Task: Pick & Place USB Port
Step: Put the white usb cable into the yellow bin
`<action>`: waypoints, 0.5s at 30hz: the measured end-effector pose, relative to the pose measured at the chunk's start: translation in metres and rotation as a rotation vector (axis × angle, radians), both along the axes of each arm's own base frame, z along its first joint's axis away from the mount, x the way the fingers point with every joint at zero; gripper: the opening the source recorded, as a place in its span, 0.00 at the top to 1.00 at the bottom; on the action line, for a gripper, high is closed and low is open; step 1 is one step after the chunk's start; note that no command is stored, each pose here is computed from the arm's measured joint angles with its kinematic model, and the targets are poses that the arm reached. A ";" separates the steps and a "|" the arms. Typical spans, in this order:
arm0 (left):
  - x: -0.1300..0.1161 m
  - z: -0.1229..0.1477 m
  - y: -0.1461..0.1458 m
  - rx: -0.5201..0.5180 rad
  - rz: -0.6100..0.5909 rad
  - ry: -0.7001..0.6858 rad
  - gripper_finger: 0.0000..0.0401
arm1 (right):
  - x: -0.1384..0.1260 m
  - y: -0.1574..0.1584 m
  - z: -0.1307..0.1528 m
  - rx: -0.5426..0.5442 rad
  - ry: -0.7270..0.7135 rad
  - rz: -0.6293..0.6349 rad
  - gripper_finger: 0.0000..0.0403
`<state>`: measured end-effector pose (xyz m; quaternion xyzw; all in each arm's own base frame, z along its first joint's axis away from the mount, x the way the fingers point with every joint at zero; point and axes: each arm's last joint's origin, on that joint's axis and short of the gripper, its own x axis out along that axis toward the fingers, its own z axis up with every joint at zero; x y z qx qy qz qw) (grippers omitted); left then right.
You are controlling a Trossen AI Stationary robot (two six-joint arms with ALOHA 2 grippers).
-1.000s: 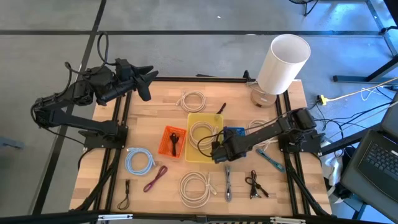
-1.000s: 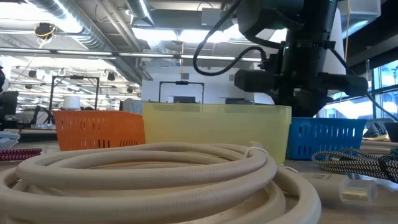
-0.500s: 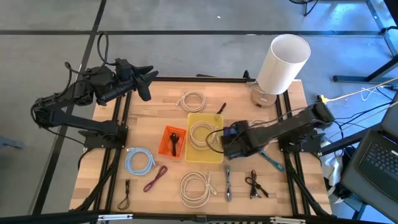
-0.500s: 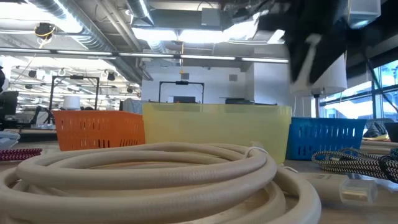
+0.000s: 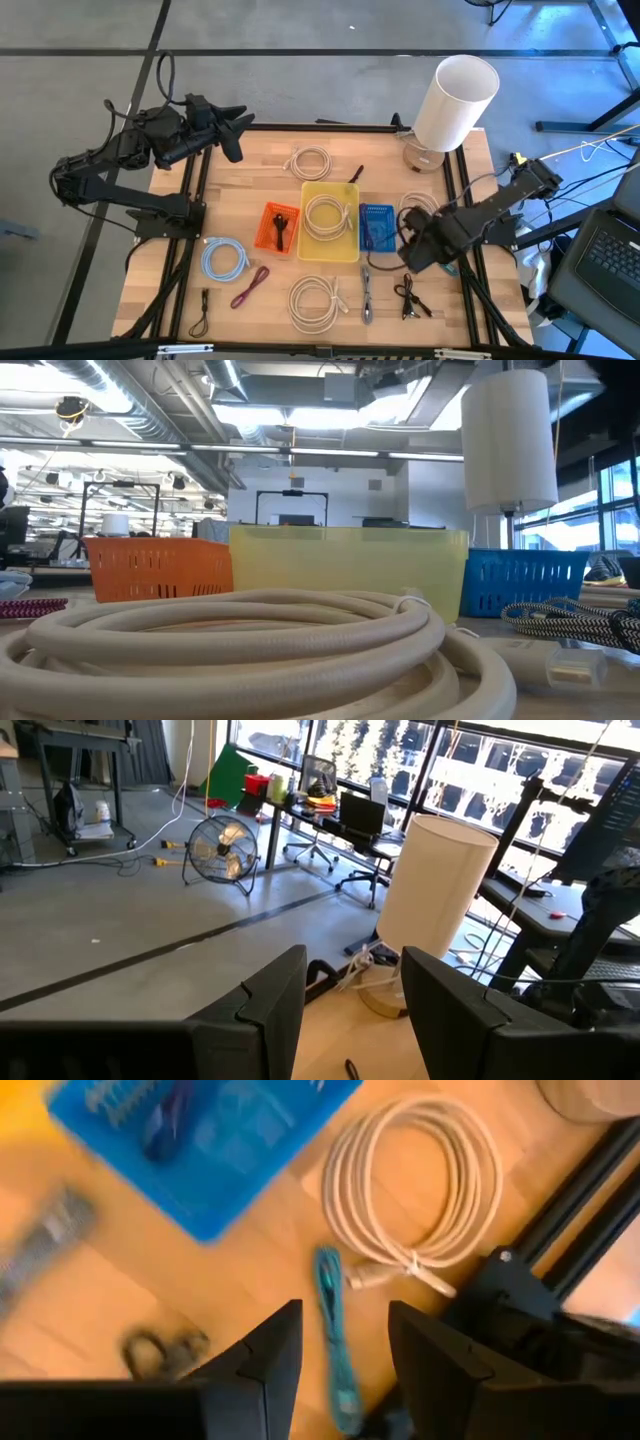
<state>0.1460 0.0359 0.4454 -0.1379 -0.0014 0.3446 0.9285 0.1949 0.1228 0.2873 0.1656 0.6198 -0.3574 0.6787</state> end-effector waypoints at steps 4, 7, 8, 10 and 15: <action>0.000 0.000 0.000 0.000 0.000 0.001 0.60 | -0.010 0.004 -0.019 -0.020 0.108 0.131 0.63; 0.000 0.000 0.000 0.000 0.000 0.000 0.60 | -0.017 0.001 -0.035 -0.034 0.190 0.159 0.63; 0.000 0.000 0.000 0.000 0.000 0.000 0.60 | -0.019 -0.001 -0.040 -0.036 0.210 0.162 0.63; 0.000 0.000 0.000 0.000 0.000 0.000 0.60 | -0.022 -0.006 -0.049 -0.016 0.209 0.167 0.63; 0.000 0.000 0.000 0.000 0.000 0.001 0.60 | -0.031 -0.024 -0.065 0.079 0.105 0.162 0.63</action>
